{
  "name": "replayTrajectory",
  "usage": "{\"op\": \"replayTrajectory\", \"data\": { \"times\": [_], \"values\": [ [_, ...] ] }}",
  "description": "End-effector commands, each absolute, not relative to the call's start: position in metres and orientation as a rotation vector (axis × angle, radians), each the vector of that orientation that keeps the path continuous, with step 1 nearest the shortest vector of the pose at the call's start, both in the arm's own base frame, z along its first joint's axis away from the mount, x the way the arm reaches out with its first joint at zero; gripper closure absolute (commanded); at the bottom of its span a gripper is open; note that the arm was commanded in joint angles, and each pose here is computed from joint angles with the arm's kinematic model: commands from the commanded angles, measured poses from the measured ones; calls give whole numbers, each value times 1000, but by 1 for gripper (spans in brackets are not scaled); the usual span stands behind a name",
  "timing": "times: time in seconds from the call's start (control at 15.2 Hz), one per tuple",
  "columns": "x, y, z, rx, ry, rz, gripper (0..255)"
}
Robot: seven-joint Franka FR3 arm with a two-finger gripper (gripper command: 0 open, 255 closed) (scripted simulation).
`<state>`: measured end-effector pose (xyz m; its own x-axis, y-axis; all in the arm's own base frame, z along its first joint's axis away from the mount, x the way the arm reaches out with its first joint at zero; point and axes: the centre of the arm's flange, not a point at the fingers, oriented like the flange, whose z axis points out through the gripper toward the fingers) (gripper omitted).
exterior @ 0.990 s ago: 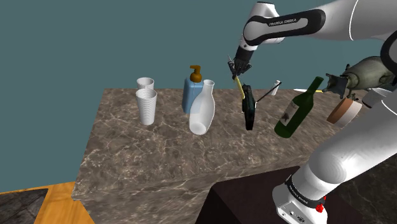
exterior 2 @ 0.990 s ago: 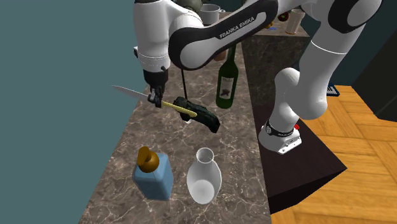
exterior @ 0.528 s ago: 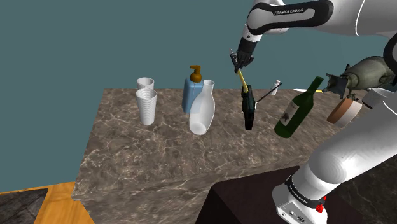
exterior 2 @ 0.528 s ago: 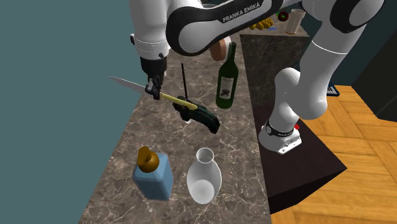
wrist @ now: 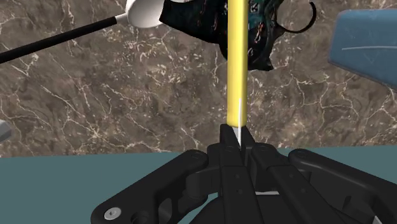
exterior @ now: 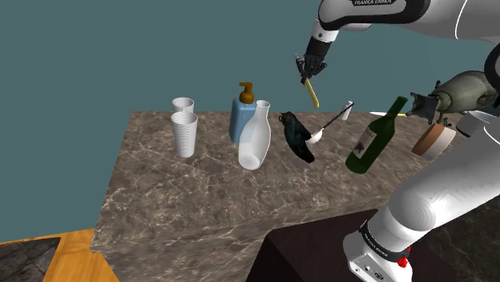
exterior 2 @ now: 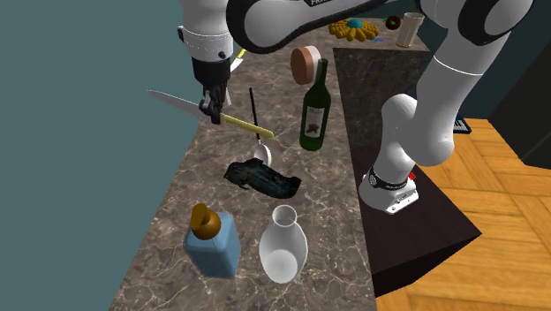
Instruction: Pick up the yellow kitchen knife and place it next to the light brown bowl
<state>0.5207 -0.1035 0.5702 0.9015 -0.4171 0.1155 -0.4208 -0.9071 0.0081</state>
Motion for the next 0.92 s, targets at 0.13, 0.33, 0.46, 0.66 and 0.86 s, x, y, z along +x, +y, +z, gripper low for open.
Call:
{"op": "replayTrajectory", "data": {
  "times": [0.13,0.33,0.46,0.66,0.86],
  "values": [
    [492,-146,570,3032,-667,173,255],
    [472,-181,570,3032,-667,173,255],
    [459,-204,570,3032,-667,173,255],
    [439,-238,570,3032,-667,173,255],
    [419,-272,570,3032,-667,173,255]
  ]
}}
